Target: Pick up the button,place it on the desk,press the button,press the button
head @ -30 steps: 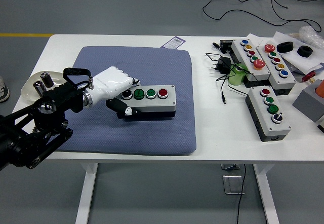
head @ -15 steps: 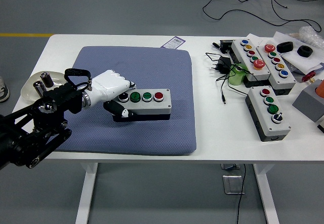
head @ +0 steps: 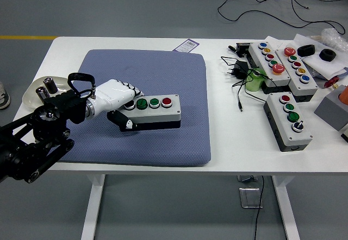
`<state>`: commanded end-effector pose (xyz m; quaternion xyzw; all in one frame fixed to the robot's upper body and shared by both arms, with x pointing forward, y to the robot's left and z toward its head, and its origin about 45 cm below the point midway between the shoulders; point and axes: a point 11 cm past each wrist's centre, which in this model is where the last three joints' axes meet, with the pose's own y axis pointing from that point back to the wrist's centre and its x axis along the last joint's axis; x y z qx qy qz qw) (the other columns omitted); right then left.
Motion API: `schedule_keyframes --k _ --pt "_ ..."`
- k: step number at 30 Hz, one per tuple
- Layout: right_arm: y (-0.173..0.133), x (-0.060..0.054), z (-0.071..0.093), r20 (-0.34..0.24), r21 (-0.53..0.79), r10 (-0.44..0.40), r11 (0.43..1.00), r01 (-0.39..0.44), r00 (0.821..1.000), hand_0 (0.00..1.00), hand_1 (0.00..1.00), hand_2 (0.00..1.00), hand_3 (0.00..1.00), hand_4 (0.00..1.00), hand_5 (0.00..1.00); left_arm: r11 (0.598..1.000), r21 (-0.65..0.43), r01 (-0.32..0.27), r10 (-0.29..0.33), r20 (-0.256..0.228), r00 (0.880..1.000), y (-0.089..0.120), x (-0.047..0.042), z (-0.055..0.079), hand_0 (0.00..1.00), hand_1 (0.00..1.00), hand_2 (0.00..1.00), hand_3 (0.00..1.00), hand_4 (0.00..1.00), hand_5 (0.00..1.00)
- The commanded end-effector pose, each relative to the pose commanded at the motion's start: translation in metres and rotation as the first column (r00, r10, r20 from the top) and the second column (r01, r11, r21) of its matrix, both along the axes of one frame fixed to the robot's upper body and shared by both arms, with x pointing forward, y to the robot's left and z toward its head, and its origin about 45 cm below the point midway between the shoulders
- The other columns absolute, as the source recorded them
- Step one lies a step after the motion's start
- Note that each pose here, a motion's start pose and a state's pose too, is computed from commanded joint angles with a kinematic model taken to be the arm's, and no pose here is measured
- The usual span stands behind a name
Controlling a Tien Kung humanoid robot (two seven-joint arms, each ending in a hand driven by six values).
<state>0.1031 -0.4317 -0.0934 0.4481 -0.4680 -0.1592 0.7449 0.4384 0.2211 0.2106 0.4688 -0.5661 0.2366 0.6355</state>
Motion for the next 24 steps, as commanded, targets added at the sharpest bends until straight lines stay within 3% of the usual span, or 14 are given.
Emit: schedule_keyframes --k 7,9,10,15,16,18,21,22,24 --pt "0.000 0.001 0.000 0.004 0.001 -0.001 1.000 0.001 1.000 0.672 0.645 0.689 0.635 0.311 0.193 0.997 -0.068 -0.031 0.031 -0.004 1.000 0.004 -0.0025 0.021 0.981 0.987 0.998 0.998 0.998 0.731" --pt "0.000 0.001 0.000 0.005 0.001 -0.001 1.000 0.001 1.000 0.672 0.645 0.689 0.635 0.311 0.193 0.993 -0.118 -0.027 0.033 0.047 0.998 0.002 -0.0038 0.036 0.981 0.987 0.998 0.998 0.998 0.731" --pt "0.000 0.002 0.000 0.006 0.001 -0.001 1.000 0.001 1.000 0.672 0.646 0.690 0.635 0.312 0.191 0.990 -0.140 -0.023 0.033 0.070 0.997 0.000 -0.0051 0.044 0.949 0.952 0.990 0.936 0.998 0.775" --pt "0.000 0.002 0.000 0.007 0.001 -0.001 1.000 0.001 1.000 0.672 0.646 0.690 0.635 0.312 0.191 0.975 -0.221 0.022 0.020 0.187 0.982 -0.013 -0.0151 0.080 0.949 0.952 0.990 0.936 0.998 0.775" --pt "0.000 0.002 0.000 0.007 0.001 -0.002 1.000 0.002 1.000 0.672 0.645 0.690 0.635 0.311 0.191 0.973 -0.228 0.027 0.020 0.202 0.979 -0.014 -0.0166 0.083 0.247 0.311 0.345 0.768 0.998 0.831" --pt "0.000 0.002 0.001 0.007 0.001 -0.002 1.000 0.002 1.000 0.672 0.645 0.690 0.635 0.311 0.191 0.965 -0.260 0.034 0.025 0.222 0.975 -0.019 -0.0210 0.091 0.247 0.311 0.345 0.768 0.998 0.831" --pt "0.000 0.003 0.001 0.007 0.001 -0.001 1.000 0.001 1.000 0.672 0.645 0.690 0.635 0.311 0.191 0.942 -0.335 0.034 0.032 0.190 0.981 -0.025 -0.0270 0.095 0.247 0.311 0.345 0.768 0.998 0.831" --pt "0.000 0.003 0.001 0.007 0.001 -0.001 1.000 0.001 1.000 0.672 0.645 0.690 0.635 0.311 0.191 0.934 -0.357 0.031 0.034 0.175 0.984 -0.028 -0.0288 0.095 0.002 0.002 0.069 0.644 0.962 0.998" --pt "0.000 0.002 0.001 0.007 0.001 -0.001 1.000 0.001 1.000 0.672 0.645 0.690 0.635 0.311 0.191 0.923 -0.384 0.024 0.031 0.136 0.990 -0.032 -0.0323 0.093 0.002 0.002 0.069 0.644 0.962 0.998"
